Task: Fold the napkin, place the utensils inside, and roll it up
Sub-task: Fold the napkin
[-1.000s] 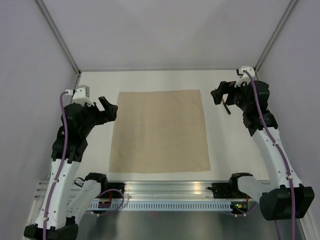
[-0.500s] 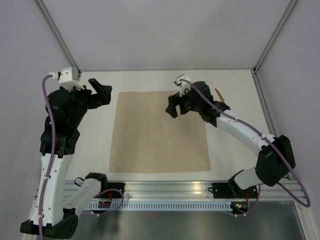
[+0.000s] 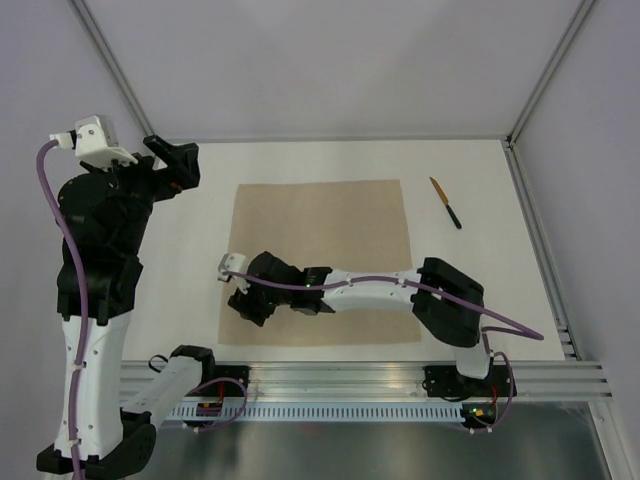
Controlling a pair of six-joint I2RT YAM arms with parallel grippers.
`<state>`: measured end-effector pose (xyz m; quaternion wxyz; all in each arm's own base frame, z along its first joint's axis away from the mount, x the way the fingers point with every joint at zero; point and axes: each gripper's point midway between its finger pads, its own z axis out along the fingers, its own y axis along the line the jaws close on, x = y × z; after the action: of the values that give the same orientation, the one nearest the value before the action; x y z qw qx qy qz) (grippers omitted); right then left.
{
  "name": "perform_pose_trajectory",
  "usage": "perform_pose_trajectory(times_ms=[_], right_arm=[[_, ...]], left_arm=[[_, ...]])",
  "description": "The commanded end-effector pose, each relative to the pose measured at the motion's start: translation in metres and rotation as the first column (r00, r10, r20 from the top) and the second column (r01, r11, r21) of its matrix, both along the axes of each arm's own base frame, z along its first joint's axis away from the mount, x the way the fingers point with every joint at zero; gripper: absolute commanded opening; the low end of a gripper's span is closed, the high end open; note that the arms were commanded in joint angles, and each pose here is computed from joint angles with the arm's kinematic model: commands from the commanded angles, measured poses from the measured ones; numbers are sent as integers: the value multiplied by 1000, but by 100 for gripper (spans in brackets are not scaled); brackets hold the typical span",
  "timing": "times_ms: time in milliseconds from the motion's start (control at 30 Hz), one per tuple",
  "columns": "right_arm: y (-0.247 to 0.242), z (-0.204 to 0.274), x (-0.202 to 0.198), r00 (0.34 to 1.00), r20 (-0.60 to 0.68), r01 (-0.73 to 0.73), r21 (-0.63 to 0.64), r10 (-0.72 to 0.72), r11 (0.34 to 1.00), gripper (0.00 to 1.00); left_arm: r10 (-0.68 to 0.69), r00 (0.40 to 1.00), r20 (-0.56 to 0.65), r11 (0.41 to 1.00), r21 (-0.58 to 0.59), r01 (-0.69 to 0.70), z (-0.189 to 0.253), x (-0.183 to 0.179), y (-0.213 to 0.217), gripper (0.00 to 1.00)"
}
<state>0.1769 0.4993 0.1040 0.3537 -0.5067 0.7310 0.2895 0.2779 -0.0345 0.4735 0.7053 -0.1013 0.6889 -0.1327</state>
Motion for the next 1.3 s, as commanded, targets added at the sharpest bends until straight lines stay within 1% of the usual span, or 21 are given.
perform_pose_trajectory(times_ms=[0,33,67,100,133,200,233,367,467,933,1033,1067,1133,1233,1267], right_arm=[[40,17,-9,999,49,-21,70,17,997,65],[45,14,-15,998,52,-34,66,30,997,61],[49,2,-20,998,55,-38,45,35,998,60],[58,5,-31,996,64,-62,53,59,997,58],[62,-5,-34,996,61,-71,41,68,997,57],[72,-4,-44,994,62,-90,47,87,995,55],[74,-14,-46,993,61,-99,33,97,995,55],[87,-26,-56,991,66,-119,23,118,993,54],[92,-46,-56,992,66,-107,-3,107,994,53],[92,-86,-53,995,49,-85,-61,88,994,51],[89,-91,-51,995,59,-78,-74,82,994,44],[88,-92,-51,995,62,-78,-78,83,994,38],[87,-92,-49,994,71,-74,-83,80,994,35],[86,-91,-49,994,75,-70,-84,77,994,26],[85,-90,-47,994,80,-65,-85,72,994,21]], left_arm=[[32,999,28,999,-29,-31,12,-8,6,100],[36,999,25,999,-25,-36,12,-9,7,100],[41,999,24,999,-22,-41,11,-9,8,100],[43,999,22,999,-20,-42,10,-10,9,100],[46,999,21,999,-18,-45,10,-11,9,100],[50,999,19,999,-17,-50,8,-12,10,100],[55,998,18,998,-17,-55,7,-12,11,100],[67,998,10,998,-8,-67,1,-15,14,100],[72,997,3,997,-2,-72,-3,-13,15,100],[83,996,-18,997,-1,-83,-12,-11,16,100],[87,996,-21,996,0,-87,-14,-11,17,100],[86,996,-18,996,-1,-86,-13,-11,17,100],[87,996,-23,996,-1,-87,-14,-11,17,100],[86,996,-21,996,-5,-86,-15,-11,17,100],[86,996,-21,996,-6,-86,-15,-12,17,100]])
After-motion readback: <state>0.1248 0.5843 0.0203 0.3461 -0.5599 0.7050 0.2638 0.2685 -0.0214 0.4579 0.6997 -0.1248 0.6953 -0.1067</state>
